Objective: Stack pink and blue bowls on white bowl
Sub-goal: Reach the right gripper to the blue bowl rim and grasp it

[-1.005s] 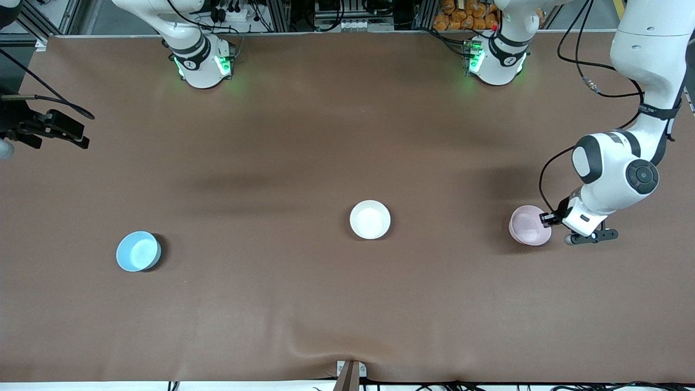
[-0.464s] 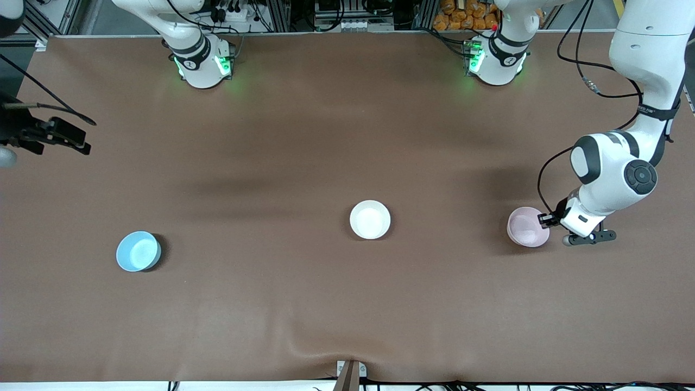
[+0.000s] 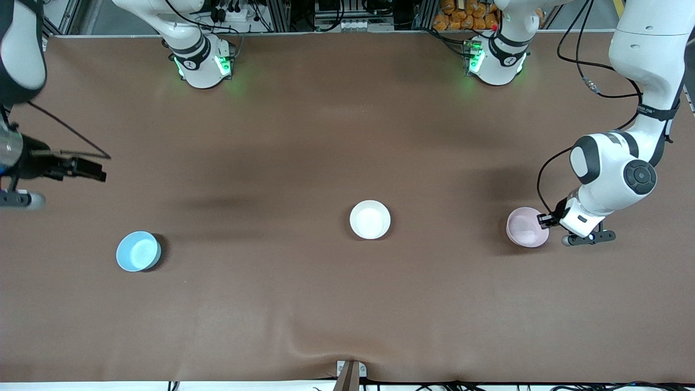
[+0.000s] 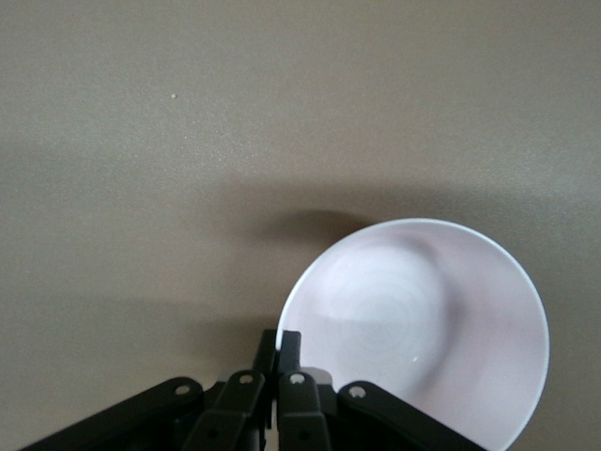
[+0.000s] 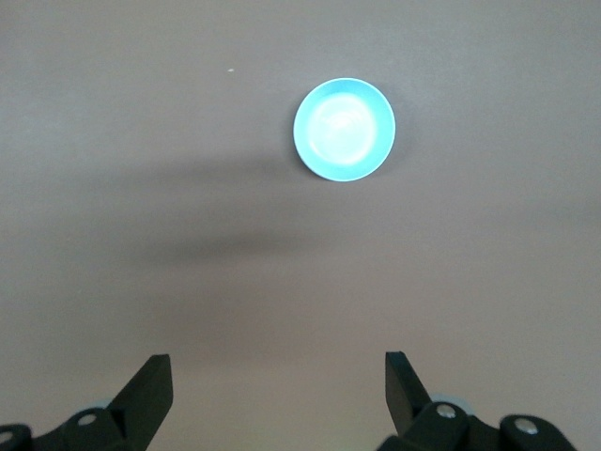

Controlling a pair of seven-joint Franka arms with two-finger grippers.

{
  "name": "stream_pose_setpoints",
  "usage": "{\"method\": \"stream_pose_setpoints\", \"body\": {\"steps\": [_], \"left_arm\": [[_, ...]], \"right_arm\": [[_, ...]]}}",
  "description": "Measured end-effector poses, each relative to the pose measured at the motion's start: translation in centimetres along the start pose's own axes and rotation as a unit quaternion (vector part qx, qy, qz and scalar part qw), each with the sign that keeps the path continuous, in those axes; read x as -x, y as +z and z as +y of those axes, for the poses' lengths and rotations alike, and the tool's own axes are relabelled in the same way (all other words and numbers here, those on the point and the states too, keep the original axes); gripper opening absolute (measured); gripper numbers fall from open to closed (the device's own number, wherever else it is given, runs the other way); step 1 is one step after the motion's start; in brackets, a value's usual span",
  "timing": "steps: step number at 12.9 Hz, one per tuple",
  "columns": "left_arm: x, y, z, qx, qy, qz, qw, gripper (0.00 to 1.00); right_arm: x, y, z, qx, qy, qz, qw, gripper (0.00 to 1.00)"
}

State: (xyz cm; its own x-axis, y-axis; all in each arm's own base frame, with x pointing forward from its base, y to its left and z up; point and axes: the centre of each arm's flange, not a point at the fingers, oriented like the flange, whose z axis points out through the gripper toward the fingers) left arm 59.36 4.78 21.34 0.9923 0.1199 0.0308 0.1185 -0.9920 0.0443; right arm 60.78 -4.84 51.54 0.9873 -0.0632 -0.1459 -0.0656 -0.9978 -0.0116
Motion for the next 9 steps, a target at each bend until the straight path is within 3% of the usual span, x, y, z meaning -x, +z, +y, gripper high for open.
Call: {"method": "stream_pose_setpoints", "body": {"steps": [4,9], "left_arm": [[0.0,0.1,-0.1,0.000,-0.001,-0.001,1.000,0.03],[0.0,0.1,-0.1,0.000,-0.001,0.000,1.000,0.03]], "right_arm": [[-5.0,7.3,4.0,-0.003,0.025,0.005,1.000,1.00],[-9.6,15.4,6.6,-0.001,0.041,0.037,0.998,1.00]]}}
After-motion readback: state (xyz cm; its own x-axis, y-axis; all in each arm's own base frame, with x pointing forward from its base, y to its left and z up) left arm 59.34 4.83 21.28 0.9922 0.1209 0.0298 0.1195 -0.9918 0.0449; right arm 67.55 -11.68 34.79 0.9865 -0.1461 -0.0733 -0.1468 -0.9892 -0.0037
